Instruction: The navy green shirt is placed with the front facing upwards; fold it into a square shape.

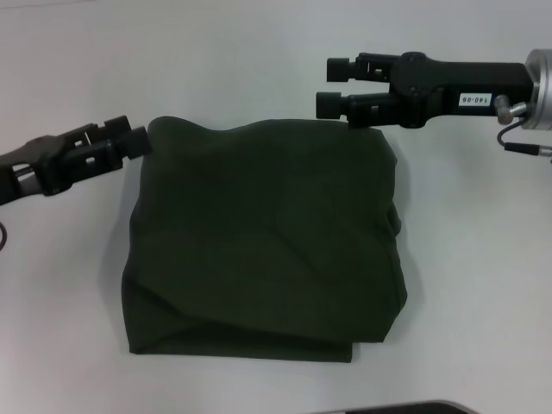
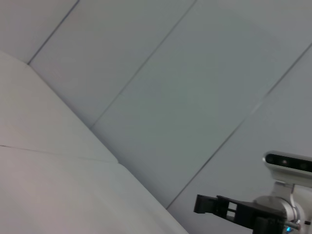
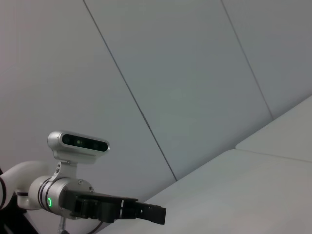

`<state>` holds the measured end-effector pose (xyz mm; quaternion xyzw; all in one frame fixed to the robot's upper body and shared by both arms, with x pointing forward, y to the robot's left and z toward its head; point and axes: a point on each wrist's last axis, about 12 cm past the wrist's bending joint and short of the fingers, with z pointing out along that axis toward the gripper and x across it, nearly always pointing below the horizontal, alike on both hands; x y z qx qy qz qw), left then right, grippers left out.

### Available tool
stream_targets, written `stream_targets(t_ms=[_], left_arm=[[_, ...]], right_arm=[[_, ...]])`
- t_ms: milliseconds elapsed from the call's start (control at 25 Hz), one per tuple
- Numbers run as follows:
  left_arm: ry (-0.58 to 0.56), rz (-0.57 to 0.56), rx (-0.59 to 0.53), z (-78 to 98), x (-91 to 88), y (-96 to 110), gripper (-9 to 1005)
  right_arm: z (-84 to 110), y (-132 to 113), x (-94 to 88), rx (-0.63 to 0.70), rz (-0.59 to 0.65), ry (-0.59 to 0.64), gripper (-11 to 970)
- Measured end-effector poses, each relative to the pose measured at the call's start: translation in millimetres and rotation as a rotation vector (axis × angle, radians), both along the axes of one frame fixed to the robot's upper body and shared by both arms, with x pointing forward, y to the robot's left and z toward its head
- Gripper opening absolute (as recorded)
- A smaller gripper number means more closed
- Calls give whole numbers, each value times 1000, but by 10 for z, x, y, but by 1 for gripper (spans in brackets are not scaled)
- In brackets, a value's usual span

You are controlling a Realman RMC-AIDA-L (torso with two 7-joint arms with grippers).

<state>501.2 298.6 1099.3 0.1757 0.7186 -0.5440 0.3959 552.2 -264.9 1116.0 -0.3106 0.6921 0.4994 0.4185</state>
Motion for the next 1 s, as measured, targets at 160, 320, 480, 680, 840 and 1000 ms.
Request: stream_targets(t_ms=[160,320,480,680,840,1000], left_arm=[[-5,-7,-7,-23,-77,28,875],[2,-10,-22,-44,-113,27,874],[-2,-24,-29,-59,-133,7,874],[3,-36,-27,-79,-177,13,874],[11,-50,-27,-85,-215,29,875],[25,-65,-26,-97,-251,32,875]], right_arm=[[-43,52,-38,2,17,1,926],[-66,90,-50,-4,30,7,923],[-86,150,-64,-19,62,14,920],[-136,235,-101,-52,117,35,918],[-170,267,-124,-77,145,58,919],[-184,284,-134,-100,170,79,919]])
